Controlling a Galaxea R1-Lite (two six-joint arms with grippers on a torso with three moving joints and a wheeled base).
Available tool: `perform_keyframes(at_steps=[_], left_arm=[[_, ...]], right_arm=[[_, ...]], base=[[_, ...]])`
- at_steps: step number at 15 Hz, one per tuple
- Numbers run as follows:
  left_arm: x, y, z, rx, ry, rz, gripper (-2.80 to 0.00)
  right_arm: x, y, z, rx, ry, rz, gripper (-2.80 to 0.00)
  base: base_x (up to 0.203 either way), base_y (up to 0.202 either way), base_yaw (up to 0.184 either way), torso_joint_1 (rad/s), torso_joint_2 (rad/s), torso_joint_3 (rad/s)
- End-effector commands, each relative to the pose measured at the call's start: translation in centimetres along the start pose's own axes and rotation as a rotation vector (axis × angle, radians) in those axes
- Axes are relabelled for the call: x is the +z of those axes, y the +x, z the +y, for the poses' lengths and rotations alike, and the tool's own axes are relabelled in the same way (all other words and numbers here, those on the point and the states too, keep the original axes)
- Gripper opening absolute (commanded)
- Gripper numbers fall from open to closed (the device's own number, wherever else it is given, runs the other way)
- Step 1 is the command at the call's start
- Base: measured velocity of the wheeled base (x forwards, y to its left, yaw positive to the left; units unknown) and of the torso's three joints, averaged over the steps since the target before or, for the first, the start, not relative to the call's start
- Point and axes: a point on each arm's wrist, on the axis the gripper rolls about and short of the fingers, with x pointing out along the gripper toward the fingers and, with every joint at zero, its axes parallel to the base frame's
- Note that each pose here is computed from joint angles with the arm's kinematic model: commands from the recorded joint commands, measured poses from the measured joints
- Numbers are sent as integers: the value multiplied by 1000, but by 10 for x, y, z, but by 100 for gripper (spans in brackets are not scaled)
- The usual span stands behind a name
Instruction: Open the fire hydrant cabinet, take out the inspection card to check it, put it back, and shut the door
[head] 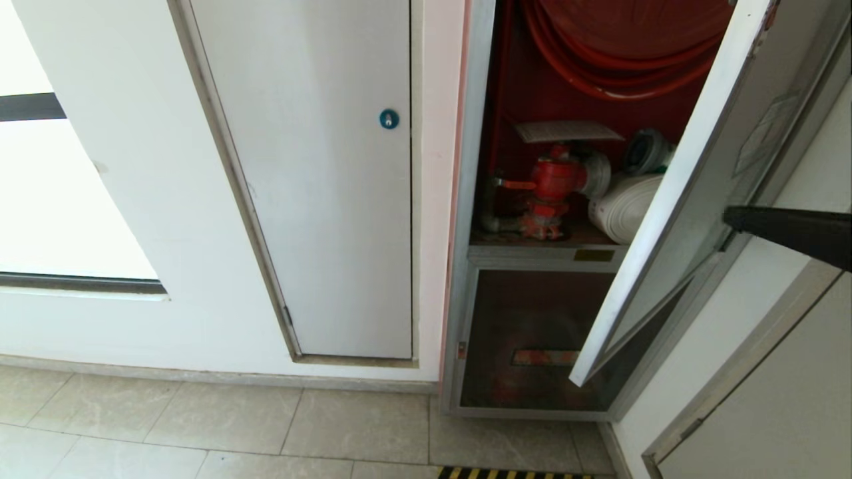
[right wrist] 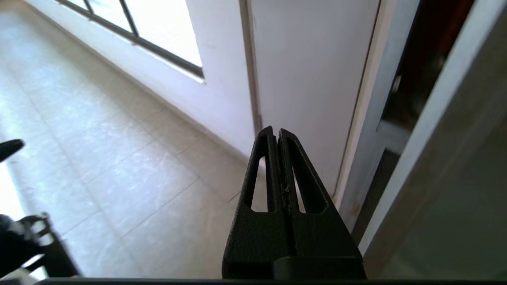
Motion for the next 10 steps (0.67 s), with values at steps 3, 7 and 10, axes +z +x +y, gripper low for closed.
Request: perform_keyframes(at_steps=[3,7,10], left_arm=[[-6,1,0,0,0,19,-280],[-6,1,0,0,0,20,-280],[-5,1,0,0,0,20,-280]], right_arm=[[4,27,16,-131,-151,-200,-280],[-11,67,12,-177,-211,-239,-280],[-13,99,7,-267,-230,-328,-280]], base=[[0,0,0,0,0,0],[0,0,0,0,0,0],[0,0,0,0,0,0]])
